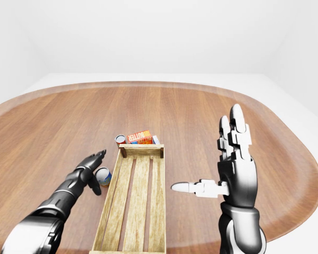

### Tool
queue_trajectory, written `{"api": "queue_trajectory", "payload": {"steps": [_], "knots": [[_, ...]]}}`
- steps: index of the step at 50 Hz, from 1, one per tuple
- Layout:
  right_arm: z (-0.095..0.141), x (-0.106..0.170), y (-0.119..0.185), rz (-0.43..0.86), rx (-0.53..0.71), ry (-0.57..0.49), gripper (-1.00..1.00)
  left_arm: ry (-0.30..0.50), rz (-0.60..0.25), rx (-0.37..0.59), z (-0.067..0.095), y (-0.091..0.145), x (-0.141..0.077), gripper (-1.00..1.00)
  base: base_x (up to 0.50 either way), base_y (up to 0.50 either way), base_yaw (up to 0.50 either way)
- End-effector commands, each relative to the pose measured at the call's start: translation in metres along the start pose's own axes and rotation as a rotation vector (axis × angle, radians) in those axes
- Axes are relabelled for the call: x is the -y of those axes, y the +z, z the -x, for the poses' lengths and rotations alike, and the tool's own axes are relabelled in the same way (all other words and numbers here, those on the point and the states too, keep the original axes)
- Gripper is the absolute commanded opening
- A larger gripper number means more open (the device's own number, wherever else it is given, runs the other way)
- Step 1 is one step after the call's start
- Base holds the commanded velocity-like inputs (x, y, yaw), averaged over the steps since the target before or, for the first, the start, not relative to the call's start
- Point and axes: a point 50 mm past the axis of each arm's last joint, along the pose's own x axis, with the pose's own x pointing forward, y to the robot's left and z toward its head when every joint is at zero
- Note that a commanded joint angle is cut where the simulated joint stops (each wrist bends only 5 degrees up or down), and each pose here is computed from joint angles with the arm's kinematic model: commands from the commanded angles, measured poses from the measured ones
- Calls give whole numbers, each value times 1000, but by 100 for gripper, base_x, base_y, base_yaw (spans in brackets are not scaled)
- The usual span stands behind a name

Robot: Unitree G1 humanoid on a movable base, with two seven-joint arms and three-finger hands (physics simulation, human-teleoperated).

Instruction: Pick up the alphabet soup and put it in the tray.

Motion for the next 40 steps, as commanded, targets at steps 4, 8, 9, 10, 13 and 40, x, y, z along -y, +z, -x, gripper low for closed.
{"api": "queue_trajectory", "payload": {"steps": [4, 8, 9, 10, 13, 40], "knots": [[0, -1, 0, -2, 0, 4, 100, -21, 8, -15, -1, -2, 11, 100, 0, 0, 0], [0, -1, 0, -2, 1, 3, 100, -25, 5, -14, -1, -1, 13, 100, 0, 0, 0], [0, 0, 0, -2, 1, 3, 100, -26, 5, -13, -1, -1, 13, 100, 0, 0, 0], [0, 0, 0, -2, 1, 3, 100, -27, 6, -14, -1, -1, 13, 100, 0, 0, 0], [0, 0, 0, -1, 1, 4, 100, -31, 5, -16, 0, -1, 15, 100, 0, 0, 0], [-1, 0, -2, -2, -5, 0, 100, -93, 54, -19, 2, -2, 34, -100, 0, 0, 0]]}}
